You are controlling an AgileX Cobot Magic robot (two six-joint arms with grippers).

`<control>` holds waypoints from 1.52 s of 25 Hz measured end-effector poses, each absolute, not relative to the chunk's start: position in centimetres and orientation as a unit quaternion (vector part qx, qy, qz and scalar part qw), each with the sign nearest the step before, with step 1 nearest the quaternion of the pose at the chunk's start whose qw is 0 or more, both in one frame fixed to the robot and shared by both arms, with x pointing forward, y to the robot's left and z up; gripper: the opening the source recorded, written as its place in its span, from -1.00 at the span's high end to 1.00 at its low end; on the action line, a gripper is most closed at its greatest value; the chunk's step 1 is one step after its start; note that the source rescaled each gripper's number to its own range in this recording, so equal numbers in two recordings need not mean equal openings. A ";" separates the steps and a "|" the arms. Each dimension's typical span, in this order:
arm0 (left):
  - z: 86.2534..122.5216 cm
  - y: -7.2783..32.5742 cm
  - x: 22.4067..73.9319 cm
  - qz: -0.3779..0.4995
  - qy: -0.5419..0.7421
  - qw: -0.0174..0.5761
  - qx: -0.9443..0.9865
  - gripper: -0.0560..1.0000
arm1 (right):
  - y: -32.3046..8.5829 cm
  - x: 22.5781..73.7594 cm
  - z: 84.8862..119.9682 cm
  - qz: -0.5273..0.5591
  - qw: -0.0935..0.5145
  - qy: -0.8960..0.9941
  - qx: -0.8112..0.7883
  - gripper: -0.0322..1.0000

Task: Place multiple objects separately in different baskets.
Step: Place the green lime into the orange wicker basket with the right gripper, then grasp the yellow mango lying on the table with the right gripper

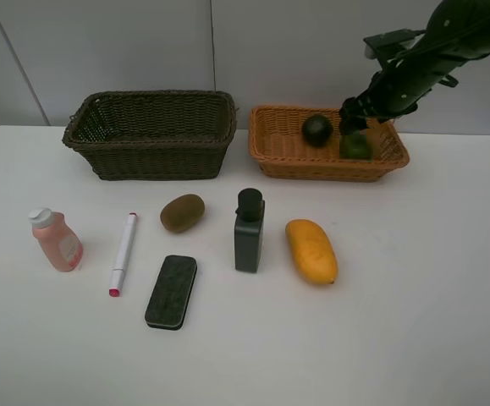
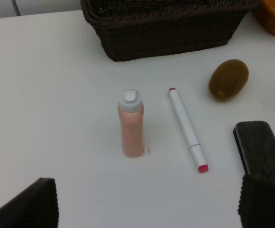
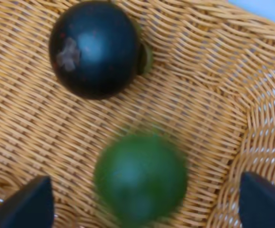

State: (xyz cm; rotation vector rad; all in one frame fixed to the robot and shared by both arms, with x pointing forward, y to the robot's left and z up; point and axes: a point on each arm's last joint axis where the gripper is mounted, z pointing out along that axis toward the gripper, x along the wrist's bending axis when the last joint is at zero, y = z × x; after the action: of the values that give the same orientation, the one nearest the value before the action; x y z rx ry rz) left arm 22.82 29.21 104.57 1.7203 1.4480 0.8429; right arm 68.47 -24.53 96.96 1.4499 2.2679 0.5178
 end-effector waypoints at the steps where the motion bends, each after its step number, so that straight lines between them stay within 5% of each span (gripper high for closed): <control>1: 104.6 29.2 22.8 0.327 0.562 0.362 0.668 -1.00 | -24.6 68.5 97.0 0.183 0.200 0.811 0.518 -0.88; 21: 104.6 29.2 22.8 0.327 0.562 0.362 0.668 -1.00 | -23.8 67.1 99.2 0.199 0.170 0.805 0.533 -0.99; 38: 104.6 29.2 22.8 0.327 0.562 0.362 0.668 -1.00 | -16.5 56.1 98.1 0.166 0.113 0.821 0.535 -0.99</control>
State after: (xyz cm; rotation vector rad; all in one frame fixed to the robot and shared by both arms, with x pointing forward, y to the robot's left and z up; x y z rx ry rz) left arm 22.82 29.21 104.57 1.7203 1.4480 0.8429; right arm 56.09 -16.47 98.13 1.5678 2.4079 0.4864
